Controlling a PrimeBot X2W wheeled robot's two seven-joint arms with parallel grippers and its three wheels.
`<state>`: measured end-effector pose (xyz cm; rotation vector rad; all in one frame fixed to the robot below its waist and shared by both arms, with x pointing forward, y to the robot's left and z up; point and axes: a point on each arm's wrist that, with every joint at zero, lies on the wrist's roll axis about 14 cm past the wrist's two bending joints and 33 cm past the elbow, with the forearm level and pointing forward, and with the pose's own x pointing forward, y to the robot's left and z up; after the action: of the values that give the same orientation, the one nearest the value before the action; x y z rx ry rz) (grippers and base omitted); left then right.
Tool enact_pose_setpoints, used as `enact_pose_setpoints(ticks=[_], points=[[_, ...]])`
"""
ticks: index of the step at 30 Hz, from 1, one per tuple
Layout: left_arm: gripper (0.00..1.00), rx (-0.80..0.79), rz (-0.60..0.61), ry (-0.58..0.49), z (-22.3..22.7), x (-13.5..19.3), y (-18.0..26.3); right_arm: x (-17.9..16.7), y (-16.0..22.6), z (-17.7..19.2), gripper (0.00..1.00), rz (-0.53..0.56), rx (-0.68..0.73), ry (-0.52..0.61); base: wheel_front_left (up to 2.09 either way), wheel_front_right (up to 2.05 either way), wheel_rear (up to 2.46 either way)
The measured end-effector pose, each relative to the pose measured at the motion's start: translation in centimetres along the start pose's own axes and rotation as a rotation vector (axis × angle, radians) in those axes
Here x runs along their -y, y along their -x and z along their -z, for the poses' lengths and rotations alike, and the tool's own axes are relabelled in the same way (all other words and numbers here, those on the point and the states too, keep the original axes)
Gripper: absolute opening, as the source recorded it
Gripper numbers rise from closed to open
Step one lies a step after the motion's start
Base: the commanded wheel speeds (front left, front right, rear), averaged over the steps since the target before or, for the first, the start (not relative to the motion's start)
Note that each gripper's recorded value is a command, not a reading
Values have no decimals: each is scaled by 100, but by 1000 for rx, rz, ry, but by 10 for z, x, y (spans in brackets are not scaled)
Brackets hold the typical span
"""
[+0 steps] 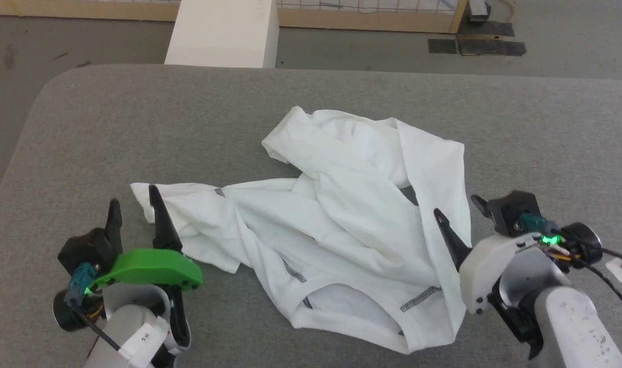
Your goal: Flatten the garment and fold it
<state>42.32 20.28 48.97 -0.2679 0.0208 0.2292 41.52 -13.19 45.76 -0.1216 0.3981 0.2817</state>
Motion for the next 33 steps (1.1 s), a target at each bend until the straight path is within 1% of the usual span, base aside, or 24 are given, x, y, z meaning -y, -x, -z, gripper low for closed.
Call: enact_pose_setpoints(ticks=[3, 6, 10, 12, 14, 15, 16, 17, 18, 20, 22, 25, 28, 31, 33], points=[[100, 123, 41, -13, -31, 12, 0, -2, -22, -13, 100, -18, -8, 41, 0, 0, 0], [100, 164, 77, 1, -39, 25, 4, -4, -44, -14, 100, -31, -52, 71, 0, 0, 0], [100, 167, 88, -16, -36, 23, 6, -12, -66, 11, 100, -55, -199, 108, 0, 0, 0], [100, 156, 91, -24, -32, 20, 7, -16, -73, 26, 100, -70, -279, 120, 0, 0, 0], [100, 132, 92, -33, -24, 16, 7, -17, -77, 40, 100, -77, -353, 157, 0, 0, 0], [100, 121, 87, -37, -20, 13, 8, -15, -79, 45, 72, -74, -381, 173, 0, 0, 0], [100, 112, 83, -39, -17, 10, 8, -14, -82, 46, 40, -70, -386, 177, 0, 0, 0], [100, 107, 77, -36, -16, 8, 8, -13, -84, 44, 25, -69, -381, 168, 0, 0, 0], [100, 103, 71, -33, -15, 6, 8, -13, -86, 43, 0, -67, -375, 165, 0, 0, 0], [100, 94, 62, -29, -12, 4, 7, -12, -89, 38, 0, -60, -356, 144, 0, 0, 0], [100, 92, 58, -29, -11, 3, 7, -9, -89, 27, 0, -47, -303, 115, 0, 0, 0], [100, 93, 55, -27, -12, 3, 7, -1, -84, 8, 0, -18, -203, 25, 0, 0, 0], [100, 103, 60, -23, -15, 5, 6, 12, -70, -4, 0, 19, -120, -68, 0, 0, 0], [100, 107, 89, -22, -16, 13, 6, 45, -47, -12, 0, 122, -36, -172, 0, 0, 0], [100, 114, 103, -16, -18, 17, 7, 80, -22, -8, 0, 229, 3, -241, 0, 0, 0]])
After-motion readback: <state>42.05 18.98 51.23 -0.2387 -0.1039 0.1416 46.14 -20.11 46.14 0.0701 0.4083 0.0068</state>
